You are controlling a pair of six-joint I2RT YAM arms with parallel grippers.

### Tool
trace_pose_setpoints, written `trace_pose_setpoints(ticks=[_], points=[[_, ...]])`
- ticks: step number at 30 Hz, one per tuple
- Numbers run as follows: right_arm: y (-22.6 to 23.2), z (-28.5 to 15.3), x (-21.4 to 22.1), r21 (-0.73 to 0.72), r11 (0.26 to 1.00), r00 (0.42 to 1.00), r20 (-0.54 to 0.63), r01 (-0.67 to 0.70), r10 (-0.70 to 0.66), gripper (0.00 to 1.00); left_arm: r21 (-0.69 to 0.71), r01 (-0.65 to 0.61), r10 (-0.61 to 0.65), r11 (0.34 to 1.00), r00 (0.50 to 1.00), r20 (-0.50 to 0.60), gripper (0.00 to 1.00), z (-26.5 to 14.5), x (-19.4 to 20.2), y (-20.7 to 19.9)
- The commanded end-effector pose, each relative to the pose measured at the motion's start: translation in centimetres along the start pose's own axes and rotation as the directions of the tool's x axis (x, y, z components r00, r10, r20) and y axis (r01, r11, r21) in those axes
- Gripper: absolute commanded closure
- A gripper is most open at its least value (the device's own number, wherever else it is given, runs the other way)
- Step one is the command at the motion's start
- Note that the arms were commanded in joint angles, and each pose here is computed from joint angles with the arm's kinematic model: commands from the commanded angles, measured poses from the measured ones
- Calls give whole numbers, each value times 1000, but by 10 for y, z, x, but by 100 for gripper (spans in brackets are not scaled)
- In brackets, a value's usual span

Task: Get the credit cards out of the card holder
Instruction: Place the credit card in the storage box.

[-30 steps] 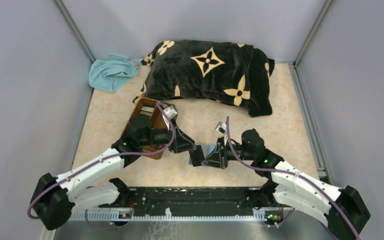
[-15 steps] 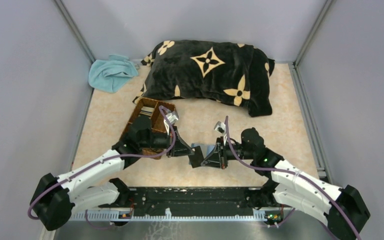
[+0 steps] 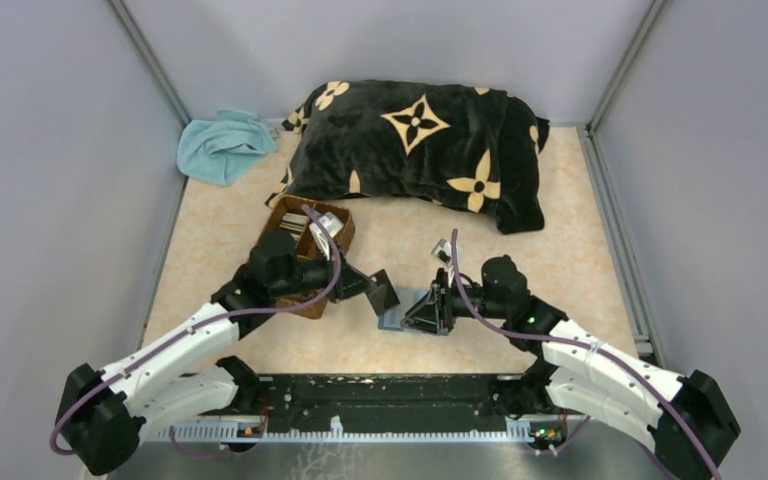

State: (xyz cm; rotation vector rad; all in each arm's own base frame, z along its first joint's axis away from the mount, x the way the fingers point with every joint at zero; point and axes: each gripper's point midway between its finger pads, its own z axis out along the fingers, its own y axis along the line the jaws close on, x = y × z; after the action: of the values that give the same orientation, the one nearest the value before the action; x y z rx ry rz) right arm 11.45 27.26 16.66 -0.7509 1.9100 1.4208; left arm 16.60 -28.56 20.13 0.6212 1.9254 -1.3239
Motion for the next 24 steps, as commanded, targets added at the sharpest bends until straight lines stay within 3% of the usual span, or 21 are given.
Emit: trace_pose_setpoints(ticks=[1, 3, 5, 9, 13, 18, 24], points=[[0, -1, -28, 43, 998, 995, 84, 52, -56, 63, -255, 12, 10, 967, 996, 84, 100, -17, -27, 43], [-5, 0, -26, 64, 997, 995, 82, 44, -49, 63, -434, 91, -31, 896, 989, 143, 100, -36, -32, 75], [-9, 1, -23, 73, 997, 996, 75, 39, -44, 63, -524, 160, -55, 836, 976, 210, 100, -55, -36, 96], [-15, 4, -17, 84, 996, 998, 61, 27, -32, 63, -609, 318, -93, 727, 924, 370, 100, -93, -42, 124], [-21, 7, -12, 88, 996, 998, 50, 20, -24, 63, -683, 452, -96, 574, 865, 493, 100, -128, -34, 150], [-26, 11, -4, 85, 996, 999, 31, 9, -12, 63, -731, 481, -88, 484, 858, 506, 100, -145, -21, 166], [-30, 14, 0, 87, 996, 1000, 20, 8, -10, 64, -727, 475, -73, 495, 857, 510, 100, -147, -19, 174]])
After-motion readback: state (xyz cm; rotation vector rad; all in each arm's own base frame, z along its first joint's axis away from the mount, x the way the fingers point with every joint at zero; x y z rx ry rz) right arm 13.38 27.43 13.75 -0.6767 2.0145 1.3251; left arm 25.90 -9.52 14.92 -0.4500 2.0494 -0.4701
